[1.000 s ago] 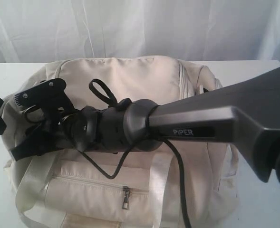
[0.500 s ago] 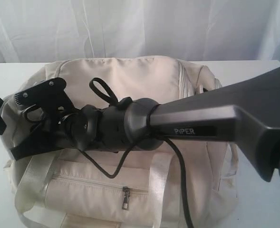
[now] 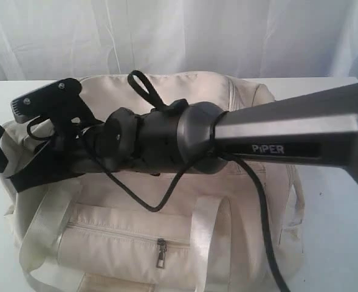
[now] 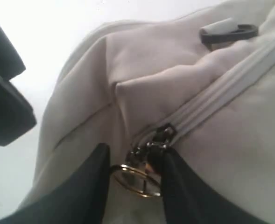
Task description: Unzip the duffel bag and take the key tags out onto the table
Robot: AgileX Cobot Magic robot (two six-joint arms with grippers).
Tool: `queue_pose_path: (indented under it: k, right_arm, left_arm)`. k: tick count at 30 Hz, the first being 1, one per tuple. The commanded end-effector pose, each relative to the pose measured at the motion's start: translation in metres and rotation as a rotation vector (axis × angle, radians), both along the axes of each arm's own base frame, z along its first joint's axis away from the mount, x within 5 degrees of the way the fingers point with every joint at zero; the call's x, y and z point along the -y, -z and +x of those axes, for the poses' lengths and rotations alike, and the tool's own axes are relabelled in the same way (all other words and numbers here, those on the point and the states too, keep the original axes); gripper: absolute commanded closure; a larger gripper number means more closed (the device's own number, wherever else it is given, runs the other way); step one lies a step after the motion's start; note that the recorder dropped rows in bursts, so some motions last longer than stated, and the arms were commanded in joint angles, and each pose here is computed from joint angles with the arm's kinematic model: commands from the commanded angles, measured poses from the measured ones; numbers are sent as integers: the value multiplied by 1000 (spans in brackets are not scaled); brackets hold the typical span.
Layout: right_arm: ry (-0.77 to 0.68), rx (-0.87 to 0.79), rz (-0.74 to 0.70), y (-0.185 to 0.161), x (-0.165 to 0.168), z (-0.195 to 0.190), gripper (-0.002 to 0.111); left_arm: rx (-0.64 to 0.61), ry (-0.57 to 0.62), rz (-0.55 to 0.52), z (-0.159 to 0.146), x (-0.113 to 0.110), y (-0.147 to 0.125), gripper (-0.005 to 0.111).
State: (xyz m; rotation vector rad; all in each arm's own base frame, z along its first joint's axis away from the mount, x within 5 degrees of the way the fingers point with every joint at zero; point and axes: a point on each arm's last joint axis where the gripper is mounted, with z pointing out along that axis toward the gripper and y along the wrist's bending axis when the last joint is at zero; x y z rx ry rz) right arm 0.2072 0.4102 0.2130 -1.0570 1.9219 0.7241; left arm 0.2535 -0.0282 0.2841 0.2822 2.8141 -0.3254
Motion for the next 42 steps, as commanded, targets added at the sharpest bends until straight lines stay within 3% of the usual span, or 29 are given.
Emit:
queue_pose_path:
  k: [1,13,24,30,33,38,40,42]
  right_arm:
    - [14,4,3,-8,9,11,108]
    - [74,32,54,-28,18,37,108]
    - [67,29,74,-39,14,53,108]
    - [5,1,30,-38,15,46,108]
    - [-76,-47,-36,-34,16,38,99]
    - [-144,-91,-105,-21,16,32,62]
    - [-149,-89,-120,-14,14,33,55]
    - [-143,-91,-122,-8,11,33,55]
  left_arm:
    - [-11,-2,-16,-3,1,0,45]
    - [-7,-3,-15,-3,1,0,50]
    - [11,-6,-14,-1,1,-1,102]
    - [17,-6,-13,-1,1,-1,107]
    - [19,-6,-12,-1,1,-1,107]
    - [19,-6,-12,-1,1,-1,107]
    - [19,-6,-12,-1,1,-1,107]
    - [19,-6,-12,-1,1,-1,107]
